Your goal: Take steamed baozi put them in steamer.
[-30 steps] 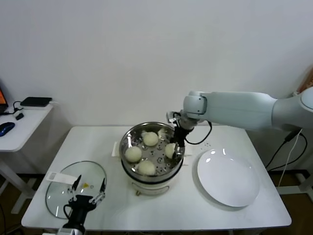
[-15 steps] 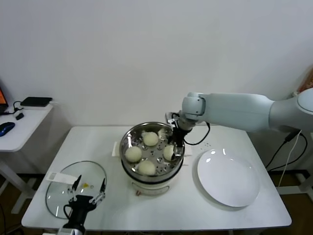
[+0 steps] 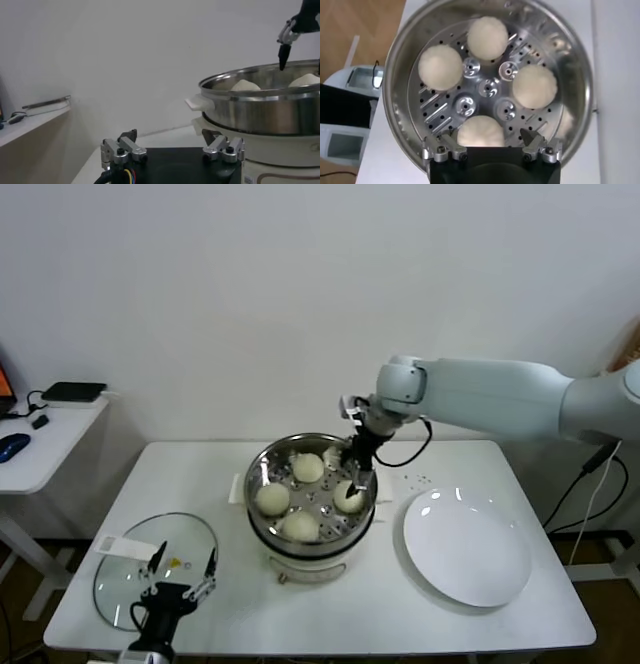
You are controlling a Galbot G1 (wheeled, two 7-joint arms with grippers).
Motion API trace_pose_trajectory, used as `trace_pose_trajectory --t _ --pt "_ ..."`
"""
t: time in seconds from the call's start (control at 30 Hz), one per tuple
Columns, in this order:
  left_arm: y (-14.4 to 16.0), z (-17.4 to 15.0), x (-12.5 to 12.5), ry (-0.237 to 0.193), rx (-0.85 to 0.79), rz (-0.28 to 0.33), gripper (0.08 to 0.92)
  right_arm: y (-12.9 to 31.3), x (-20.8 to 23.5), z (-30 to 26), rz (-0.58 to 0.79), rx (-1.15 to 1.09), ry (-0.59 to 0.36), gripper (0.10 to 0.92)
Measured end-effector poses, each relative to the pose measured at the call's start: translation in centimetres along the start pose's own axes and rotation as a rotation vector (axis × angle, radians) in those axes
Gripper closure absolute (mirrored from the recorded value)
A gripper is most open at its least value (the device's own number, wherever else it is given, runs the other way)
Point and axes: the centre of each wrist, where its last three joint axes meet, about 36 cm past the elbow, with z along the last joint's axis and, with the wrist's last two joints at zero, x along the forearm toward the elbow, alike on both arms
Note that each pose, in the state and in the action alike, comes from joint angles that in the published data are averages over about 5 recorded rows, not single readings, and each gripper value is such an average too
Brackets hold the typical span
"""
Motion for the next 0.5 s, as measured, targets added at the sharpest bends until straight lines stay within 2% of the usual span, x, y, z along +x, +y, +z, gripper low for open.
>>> trace_pose_trajectory --t 0.23,0.5 --pt "-0.1 -0.2 0.1 -0.001 -0.005 0.002 0.177 0.0 3.3 1.1 0.048 -0.012 -0.057 0.2" --pt "-0.5 -0.8 -0.1 -0.01 -0.009 0.011 0.177 1.3 6.5 5.2 0.129 -0.033 -0.141 0.2"
